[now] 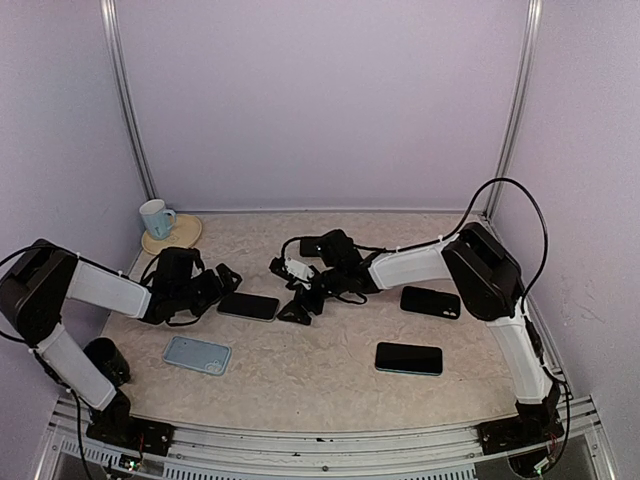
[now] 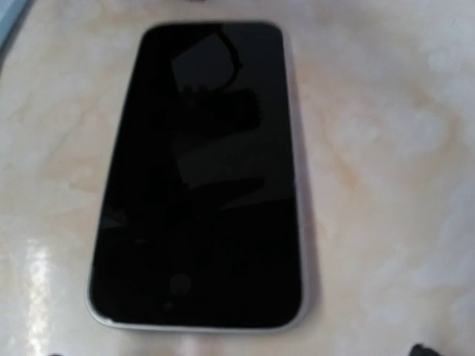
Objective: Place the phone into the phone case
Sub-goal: Move the phone to the center of the board, then pick up the phone at the center of the board.
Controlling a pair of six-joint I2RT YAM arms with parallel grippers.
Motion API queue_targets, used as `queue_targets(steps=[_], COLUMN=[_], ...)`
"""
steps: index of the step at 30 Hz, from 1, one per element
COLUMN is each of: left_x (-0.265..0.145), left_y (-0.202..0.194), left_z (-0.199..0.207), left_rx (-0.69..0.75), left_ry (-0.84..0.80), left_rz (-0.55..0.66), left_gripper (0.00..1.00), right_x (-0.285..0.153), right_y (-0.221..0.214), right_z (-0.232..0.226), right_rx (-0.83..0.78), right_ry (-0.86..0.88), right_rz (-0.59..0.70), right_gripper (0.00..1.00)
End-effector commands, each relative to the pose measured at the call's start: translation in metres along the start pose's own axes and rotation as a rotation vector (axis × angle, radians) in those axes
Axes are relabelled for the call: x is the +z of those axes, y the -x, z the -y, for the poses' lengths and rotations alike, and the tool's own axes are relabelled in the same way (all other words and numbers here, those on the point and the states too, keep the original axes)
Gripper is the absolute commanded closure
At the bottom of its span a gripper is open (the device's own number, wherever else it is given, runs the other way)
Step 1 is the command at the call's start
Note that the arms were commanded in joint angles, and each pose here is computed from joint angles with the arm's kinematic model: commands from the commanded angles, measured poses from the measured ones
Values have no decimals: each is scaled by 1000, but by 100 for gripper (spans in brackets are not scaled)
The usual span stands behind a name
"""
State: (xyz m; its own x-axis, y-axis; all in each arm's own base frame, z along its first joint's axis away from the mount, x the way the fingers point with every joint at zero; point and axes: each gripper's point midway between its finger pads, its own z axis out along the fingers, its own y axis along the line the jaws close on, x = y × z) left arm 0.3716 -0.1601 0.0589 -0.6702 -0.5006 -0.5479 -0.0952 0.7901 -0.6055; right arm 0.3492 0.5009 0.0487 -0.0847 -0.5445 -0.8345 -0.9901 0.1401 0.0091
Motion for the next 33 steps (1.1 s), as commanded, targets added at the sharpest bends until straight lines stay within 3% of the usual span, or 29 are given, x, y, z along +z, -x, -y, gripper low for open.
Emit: queue_targets(steps=[1,14,28,33], left_x=[1,27,26,23], left_y=[4,-18,-40,-36], left_z=[-5,-1,13,13], left_rx=[12,38,49,47], left_ry=[16,-1,-61,-62], left_rz=[10,-62,-108,-95], left_gripper=[1,1,1,1], right_x=[16,30,37,40], right_y=[-13,-23,-23,-33], right_z=[-9,-14,-22,-26], right_rx=[41,48,42,55], right_ry=[3,-14,21,43], right_rz=[-41,-65,-64,-91], right_gripper=[0,0,1,9])
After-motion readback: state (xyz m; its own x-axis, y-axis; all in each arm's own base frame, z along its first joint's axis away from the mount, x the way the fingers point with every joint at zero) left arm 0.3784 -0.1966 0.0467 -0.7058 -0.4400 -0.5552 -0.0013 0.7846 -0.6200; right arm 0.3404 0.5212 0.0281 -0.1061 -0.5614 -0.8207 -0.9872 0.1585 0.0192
